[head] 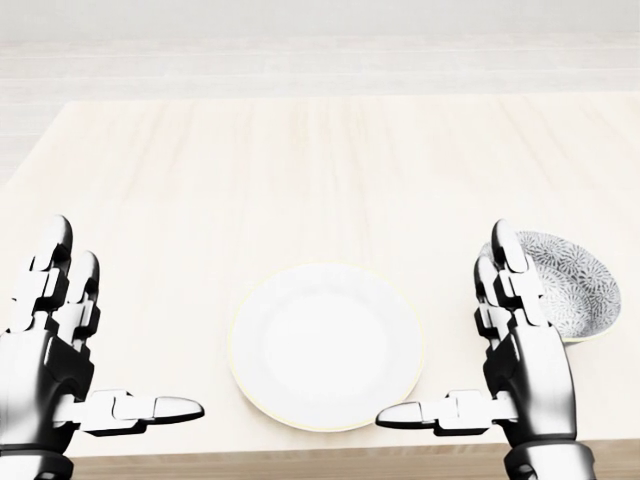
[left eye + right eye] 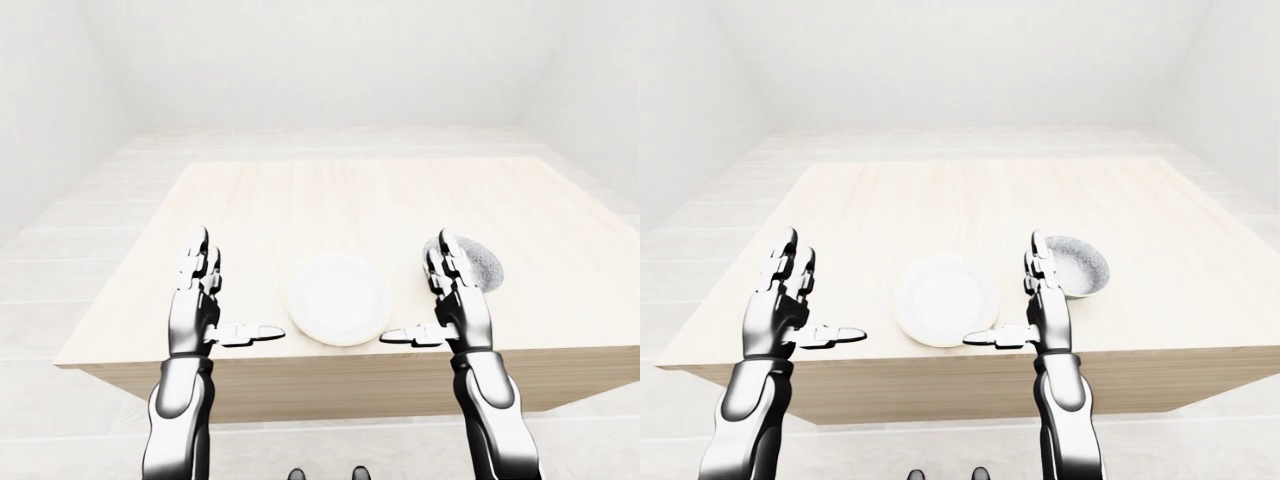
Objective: Put the bowl on the plate.
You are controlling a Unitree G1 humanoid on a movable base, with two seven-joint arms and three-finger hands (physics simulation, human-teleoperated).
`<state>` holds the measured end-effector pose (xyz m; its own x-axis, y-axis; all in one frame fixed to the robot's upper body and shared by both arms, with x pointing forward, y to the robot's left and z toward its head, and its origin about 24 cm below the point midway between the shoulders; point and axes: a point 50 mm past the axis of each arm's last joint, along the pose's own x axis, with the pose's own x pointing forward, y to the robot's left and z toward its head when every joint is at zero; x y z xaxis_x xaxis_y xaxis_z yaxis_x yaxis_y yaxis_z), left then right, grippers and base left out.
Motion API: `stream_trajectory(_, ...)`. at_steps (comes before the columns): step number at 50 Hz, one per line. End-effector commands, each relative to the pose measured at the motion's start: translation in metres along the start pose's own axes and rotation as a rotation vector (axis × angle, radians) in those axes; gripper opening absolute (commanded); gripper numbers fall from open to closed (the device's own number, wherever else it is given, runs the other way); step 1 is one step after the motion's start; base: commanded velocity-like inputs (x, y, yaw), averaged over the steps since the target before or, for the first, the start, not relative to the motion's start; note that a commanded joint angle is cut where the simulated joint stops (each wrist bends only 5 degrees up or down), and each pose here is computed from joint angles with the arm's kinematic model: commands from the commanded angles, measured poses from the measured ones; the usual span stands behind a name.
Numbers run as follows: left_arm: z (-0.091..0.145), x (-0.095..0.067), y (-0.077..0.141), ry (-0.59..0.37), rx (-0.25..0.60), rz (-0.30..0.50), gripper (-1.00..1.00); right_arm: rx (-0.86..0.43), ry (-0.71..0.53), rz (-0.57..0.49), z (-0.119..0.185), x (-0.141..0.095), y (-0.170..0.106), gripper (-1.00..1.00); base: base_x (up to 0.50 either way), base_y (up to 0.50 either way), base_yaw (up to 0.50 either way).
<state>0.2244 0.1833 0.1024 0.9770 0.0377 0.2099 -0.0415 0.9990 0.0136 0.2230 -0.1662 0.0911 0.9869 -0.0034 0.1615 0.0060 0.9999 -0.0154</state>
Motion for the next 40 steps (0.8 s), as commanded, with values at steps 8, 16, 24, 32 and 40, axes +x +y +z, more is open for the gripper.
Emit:
stream_trajectory(8, -0.004, 0.0, -0.004, 0.015, -0.001, -0.017, 1.0, 0.001, -0.001, -0.01, 0.001, -0.001, -0.005, 1.0, 0.0, 0.0, 0.0)
stream_trajectory(16, -0.004, 0.0, -0.003, 0.018, 0.007, -0.007, 1.0, 0.001, -0.007, -0.011, 0.002, -0.003, -0.006, 1.0, 0.0, 0.0, 0.0)
stream_trajectory(24, -0.005, -0.002, -0.003, 0.022, 0.004, -0.018, 1.0, 0.0, -0.02, -0.012, 0.005, -0.003, -0.006, 1.0, 0.0, 0.0, 0.0)
stream_trajectory(32, 0.002, -0.001, -0.001, -0.006, 0.009, -0.02, 1.0, -0.028, -0.049, -0.017, 0.012, -0.002, -0.008, 1.0, 0.0, 0.0, 0.0)
stream_trajectory(40, 0.002, 0.0, 0.0, -0.008, 0.02, -0.017, 1.0, -0.133, -0.115, -0.057, 0.027, 0.012, -0.02, 1.0, 0.0, 0.0, 0.0)
